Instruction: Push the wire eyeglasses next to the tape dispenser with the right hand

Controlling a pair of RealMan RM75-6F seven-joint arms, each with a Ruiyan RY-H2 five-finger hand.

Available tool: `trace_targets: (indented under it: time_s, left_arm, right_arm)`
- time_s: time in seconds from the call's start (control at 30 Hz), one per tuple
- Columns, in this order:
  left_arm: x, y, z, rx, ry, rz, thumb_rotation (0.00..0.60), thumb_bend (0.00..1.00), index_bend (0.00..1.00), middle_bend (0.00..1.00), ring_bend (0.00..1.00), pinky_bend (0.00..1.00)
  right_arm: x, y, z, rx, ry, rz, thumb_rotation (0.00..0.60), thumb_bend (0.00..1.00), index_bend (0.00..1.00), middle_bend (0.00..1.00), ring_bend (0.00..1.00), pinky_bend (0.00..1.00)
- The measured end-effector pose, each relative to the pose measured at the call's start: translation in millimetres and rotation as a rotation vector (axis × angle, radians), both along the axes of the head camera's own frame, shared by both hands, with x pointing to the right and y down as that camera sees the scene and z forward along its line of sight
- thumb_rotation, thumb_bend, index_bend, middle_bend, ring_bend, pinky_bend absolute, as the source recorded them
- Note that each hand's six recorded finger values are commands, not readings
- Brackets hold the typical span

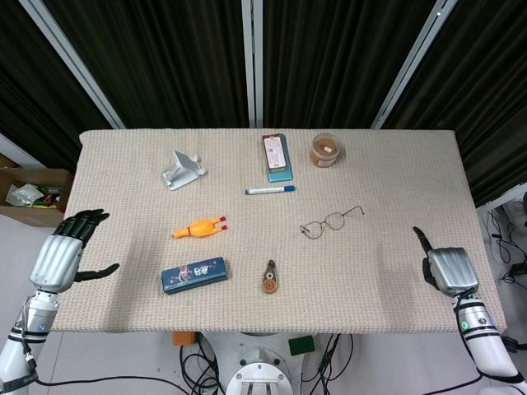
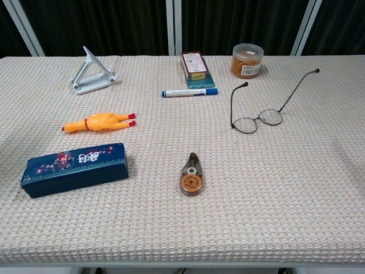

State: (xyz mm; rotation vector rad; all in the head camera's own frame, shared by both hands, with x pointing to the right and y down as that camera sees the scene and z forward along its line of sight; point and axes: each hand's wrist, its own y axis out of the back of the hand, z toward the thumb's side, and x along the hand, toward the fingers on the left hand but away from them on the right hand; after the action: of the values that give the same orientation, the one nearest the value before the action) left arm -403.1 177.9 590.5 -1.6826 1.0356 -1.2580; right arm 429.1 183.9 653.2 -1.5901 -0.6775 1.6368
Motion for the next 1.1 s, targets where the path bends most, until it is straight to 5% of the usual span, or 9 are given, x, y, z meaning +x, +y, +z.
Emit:
trace_targets:
  time_s: [0.17, 0.53, 1.1]
  left_arm:
    - [-1, 1, -4, 0.012, -0.008, -0.010, 0.464, 0.02, 0.16, 0.15, 0.13, 0.22]
    - [-6, -4, 1, -0.006, -0.024, -0.026, 0.465, 0.02, 0.16, 0.15, 0.13, 0.22]
    - [-11, -5, 2, -0.003, -0.023, -0.031, 0.460, 0.02, 0.16, 0.15, 0.13, 0.22]
  right_arm:
    - [-3, -28, 5, 0.014, -0.011, 0.020, 0.600, 0.90, 0.00, 0.86, 0.81, 0.75]
    - [-54, -79, 50, -0.043, -0.059, -0.052, 0.600, 0.93, 0.00, 0.86, 0.81, 0.75]
    - [-124, -74, 82, -0.111, -0.094, -0.205, 0.600, 0.94, 0.00, 0.86, 0.82, 0.76]
